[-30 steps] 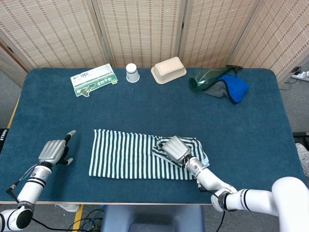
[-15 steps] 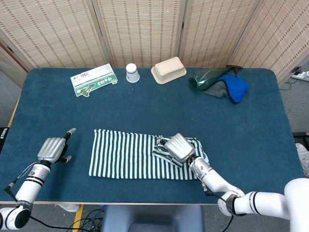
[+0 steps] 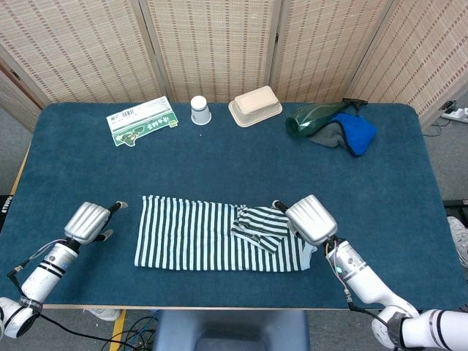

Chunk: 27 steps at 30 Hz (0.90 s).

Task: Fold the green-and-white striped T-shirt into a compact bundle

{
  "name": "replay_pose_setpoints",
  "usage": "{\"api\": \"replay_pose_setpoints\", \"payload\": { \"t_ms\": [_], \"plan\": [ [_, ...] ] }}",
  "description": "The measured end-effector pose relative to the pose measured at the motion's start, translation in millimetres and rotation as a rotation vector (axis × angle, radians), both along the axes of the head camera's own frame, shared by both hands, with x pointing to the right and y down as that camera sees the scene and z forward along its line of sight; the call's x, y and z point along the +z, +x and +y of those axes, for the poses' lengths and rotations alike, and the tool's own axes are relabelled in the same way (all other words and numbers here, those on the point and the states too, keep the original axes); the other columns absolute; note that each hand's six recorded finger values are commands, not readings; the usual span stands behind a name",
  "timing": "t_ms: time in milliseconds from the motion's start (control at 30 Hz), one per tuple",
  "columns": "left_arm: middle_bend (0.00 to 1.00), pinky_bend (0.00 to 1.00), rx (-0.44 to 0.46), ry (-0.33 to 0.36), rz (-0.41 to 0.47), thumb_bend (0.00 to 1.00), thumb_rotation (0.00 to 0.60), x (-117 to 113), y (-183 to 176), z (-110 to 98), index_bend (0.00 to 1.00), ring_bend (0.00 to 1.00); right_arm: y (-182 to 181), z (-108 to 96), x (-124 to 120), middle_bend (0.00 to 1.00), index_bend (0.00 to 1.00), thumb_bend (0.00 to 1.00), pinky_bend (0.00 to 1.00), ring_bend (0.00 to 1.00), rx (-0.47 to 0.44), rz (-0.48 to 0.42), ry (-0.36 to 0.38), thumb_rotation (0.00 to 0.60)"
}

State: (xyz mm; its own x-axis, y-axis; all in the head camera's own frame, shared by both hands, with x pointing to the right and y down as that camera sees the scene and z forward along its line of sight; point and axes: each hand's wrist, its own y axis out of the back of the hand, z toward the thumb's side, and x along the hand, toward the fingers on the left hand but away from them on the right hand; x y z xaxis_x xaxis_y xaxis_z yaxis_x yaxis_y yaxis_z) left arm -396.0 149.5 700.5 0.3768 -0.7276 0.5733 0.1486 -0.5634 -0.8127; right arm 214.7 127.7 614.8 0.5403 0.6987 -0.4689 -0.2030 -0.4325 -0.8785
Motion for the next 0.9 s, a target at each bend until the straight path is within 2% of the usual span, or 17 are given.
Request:
{"api": "replay_pose_setpoints", "payload": {
  "t_ms": [200, 367, 567, 900],
  "plan": [
    [0.85, 0.95, 0.126, 0.073, 0.009, 0.25, 0.600, 14.5, 9.8, -2.0, 0.35, 0.78, 19.2, 3.9, -10.1, 0.93, 0.27, 0.31, 1.00, 1.00, 0.035, 0.006, 0.008, 0.600],
    [0.85, 0.95, 0.197, 0.102, 0.019, 0.25, 0.600, 27.7, 24.7, -2.4, 0.37, 0.78, 31.1, 5.2, -13.0, 0.93, 0.27, 0.31, 1.00, 1.00, 0.067, 0.009, 0.007, 0.600],
    [0.85, 0.95, 0.221, 0.094, 0.046, 0.25, 0.600, 41.5, 42.3, 1.4, 0.37, 0.78, 41.5, 5.1, -11.3, 0.93, 0.27, 0.31, 1.00, 1.00, 0.091, 0.026, 0.000, 0.600],
    [0.85, 0.95, 0.253, 0.097, 0.032, 0.25, 0.600, 48.6, 51.9, 0.5, 0.36, 0.78, 47.8, 6.6, -9.6, 0.93, 0.27, 0.31, 1.00, 1.00, 0.107, 0.029, -0.010, 0.600]
  ]
}}
